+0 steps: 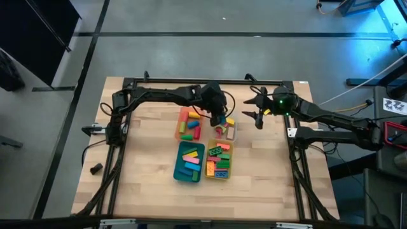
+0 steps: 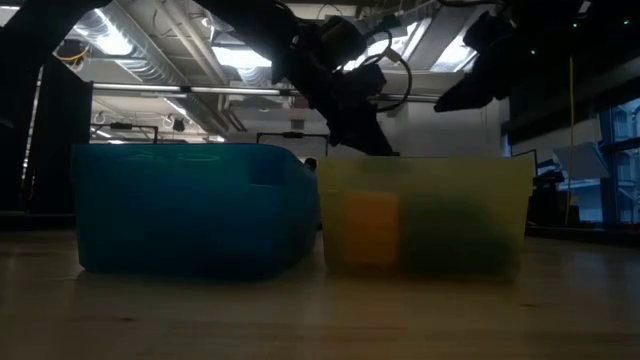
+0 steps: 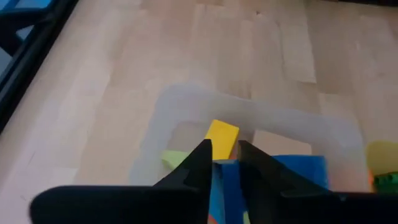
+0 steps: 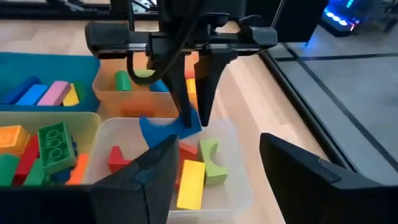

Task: Sort blocks by size
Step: Put the blue arch block into the transparent bin, then return to home position

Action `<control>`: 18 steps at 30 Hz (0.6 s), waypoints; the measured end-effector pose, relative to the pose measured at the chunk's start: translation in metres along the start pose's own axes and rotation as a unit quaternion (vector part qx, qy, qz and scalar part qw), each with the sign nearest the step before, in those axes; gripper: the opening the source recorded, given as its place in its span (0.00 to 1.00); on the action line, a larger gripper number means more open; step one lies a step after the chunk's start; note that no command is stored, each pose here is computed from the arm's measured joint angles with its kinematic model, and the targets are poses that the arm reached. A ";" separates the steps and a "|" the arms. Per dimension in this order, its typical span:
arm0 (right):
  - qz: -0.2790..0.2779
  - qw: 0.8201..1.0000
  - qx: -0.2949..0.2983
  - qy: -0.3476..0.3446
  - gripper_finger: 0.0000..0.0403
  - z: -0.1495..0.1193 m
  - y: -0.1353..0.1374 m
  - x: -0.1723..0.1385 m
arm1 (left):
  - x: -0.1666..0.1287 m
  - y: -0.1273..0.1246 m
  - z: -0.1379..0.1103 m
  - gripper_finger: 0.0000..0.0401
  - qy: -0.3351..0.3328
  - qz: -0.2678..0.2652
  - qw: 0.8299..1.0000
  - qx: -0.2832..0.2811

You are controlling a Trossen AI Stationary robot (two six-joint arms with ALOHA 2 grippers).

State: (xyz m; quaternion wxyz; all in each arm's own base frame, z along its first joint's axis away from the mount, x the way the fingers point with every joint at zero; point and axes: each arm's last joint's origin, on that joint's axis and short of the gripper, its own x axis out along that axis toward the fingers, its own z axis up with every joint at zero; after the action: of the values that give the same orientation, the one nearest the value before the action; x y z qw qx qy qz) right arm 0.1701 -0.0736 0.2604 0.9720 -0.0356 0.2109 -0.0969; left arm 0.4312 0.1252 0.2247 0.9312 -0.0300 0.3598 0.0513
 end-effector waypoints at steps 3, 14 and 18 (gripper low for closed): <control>-0.002 1.000 0.019 -0.009 0.56 0.002 0.000 0.000 | 0.000 -0.002 0.000 0.22 0.000 -0.001 1.000 -0.010; -0.006 0.999 0.034 -0.032 0.56 0.006 0.001 -0.010 | -0.045 0.005 0.010 0.41 0.012 0.007 1.000 -0.019; -0.012 0.999 0.033 -0.037 0.56 0.004 0.005 -0.033 | -0.093 0.017 0.012 0.41 0.007 0.025 0.999 -0.032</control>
State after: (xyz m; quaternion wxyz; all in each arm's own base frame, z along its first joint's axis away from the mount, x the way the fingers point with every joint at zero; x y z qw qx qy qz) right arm 0.1438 -0.0617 0.2769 0.9786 -0.0096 0.1713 -0.1138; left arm 0.3686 0.1361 0.2955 0.9254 -0.0515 0.3655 0.0859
